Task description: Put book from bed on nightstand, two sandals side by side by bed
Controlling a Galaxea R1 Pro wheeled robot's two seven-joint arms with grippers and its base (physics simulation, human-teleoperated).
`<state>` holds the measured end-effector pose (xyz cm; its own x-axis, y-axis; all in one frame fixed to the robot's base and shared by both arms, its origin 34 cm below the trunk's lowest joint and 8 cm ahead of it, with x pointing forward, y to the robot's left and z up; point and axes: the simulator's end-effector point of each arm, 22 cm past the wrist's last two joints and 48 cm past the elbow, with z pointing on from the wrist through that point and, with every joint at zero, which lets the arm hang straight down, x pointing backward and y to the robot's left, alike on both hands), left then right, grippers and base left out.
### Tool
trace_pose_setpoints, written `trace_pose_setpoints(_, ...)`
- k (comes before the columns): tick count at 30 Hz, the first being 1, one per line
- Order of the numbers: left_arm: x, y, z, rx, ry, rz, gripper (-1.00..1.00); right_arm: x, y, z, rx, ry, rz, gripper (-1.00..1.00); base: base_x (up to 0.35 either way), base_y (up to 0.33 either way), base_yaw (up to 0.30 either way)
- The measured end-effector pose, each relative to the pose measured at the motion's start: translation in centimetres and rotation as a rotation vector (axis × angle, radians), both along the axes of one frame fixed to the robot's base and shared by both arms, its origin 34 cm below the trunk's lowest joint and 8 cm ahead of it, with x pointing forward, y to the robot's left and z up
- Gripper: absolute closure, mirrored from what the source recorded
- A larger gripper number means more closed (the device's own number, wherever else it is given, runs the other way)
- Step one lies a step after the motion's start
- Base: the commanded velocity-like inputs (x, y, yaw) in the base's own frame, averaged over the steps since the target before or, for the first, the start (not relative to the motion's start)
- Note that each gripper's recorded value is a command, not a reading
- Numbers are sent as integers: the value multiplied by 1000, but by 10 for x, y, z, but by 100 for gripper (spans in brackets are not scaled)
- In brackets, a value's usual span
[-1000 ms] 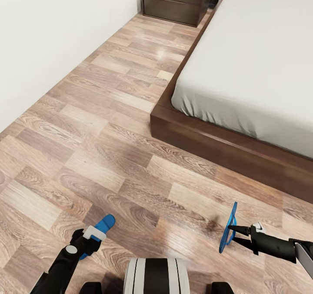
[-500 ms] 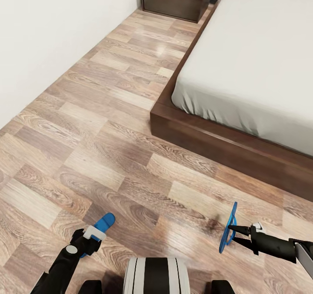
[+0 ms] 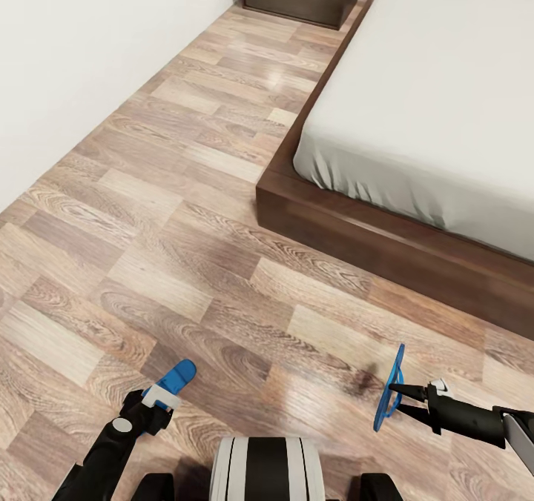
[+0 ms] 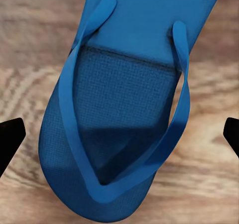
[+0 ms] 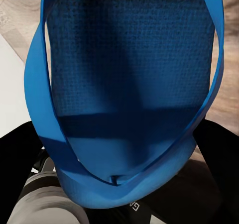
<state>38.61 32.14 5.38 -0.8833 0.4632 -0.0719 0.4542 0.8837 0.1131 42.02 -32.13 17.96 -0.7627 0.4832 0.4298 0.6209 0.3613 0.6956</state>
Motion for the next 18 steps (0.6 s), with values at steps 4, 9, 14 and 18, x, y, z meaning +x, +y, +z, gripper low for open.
trace_pose_setpoints(4, 0, 0, 0, 0, 0, 0, -100, 0, 0, 0, 0, 0, 0, 100, 0, 0, 0)
trace_pose_setpoints(9, 0, 0, 0, 0, 0, 0, -100, 0, 0, 0, 0, 0, -1, 100, 0, 0, 0)
trace_pose_setpoints(14, 0, 0, 0, 0, 0, 0, -100, 0, 0, 0, 2, -1, -1, 100, 0, 0, 0)
trace_pose_setpoints(18, 0, 0, 0, 0, 0, 0, -100, 2, 1, 2, 10, -6, -7, 100, 0, 0, 0)
